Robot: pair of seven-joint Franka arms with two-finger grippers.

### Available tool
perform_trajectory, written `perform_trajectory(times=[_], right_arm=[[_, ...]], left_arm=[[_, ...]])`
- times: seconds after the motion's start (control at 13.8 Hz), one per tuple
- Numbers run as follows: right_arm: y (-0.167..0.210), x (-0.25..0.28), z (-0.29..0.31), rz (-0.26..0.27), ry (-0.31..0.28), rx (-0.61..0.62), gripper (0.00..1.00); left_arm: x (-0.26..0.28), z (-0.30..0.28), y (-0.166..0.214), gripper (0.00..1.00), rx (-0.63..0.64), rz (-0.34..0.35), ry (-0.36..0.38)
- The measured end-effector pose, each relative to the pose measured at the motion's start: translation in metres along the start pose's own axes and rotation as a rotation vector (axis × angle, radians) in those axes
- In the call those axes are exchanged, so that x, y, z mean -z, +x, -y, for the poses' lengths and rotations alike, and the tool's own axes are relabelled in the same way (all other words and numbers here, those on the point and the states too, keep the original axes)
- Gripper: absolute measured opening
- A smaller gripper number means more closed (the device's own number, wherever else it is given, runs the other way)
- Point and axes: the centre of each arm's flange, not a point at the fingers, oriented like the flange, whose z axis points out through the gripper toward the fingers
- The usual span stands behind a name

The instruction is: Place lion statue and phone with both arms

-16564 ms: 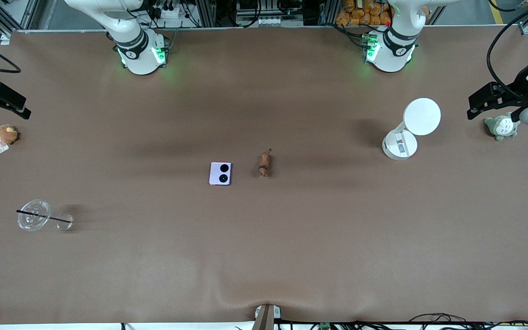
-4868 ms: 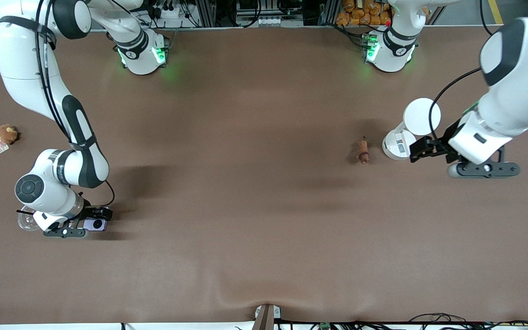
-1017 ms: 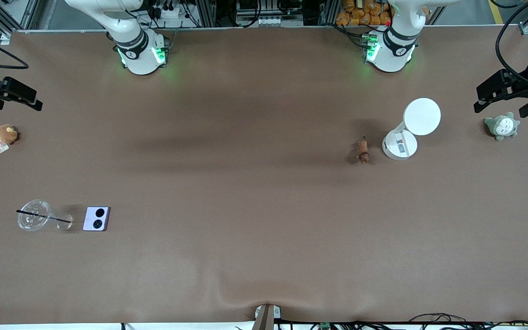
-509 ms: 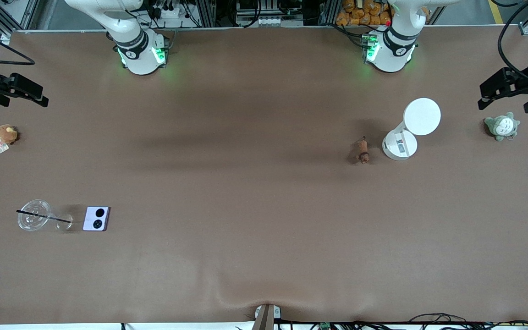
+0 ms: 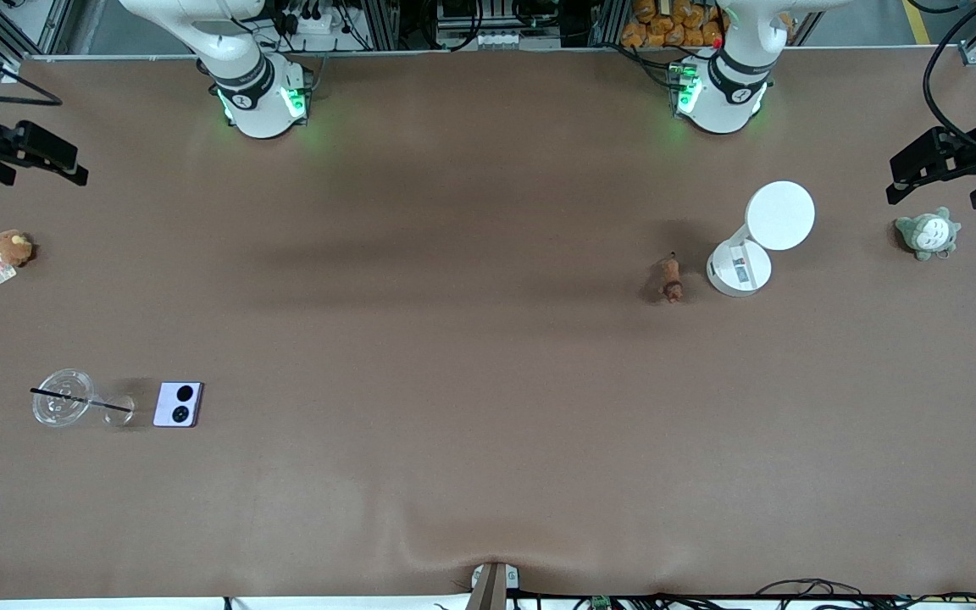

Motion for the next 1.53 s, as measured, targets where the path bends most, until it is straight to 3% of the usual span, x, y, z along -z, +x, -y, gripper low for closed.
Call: perform_trajectory(times=[0.65,1.09,1.53], right_arm=[[-0.012,0.012,-0.008,-0.014,0.004,-0.014,1.0],[-0.025,0.015,-0.017,0.022,0.008,-0.031,1.0],[-0.031,0.02,-0.018,0.019,0.009,-0.033,1.0]], left_arm=[[-0.003,0.008,0.0,1.0,0.052,0.006,0.0],[-0.003,0.007,0.0,1.0,0.056,0.007,0.0],[-0.004,0.005,0.0,1.0,0.052,0.008,0.0]])
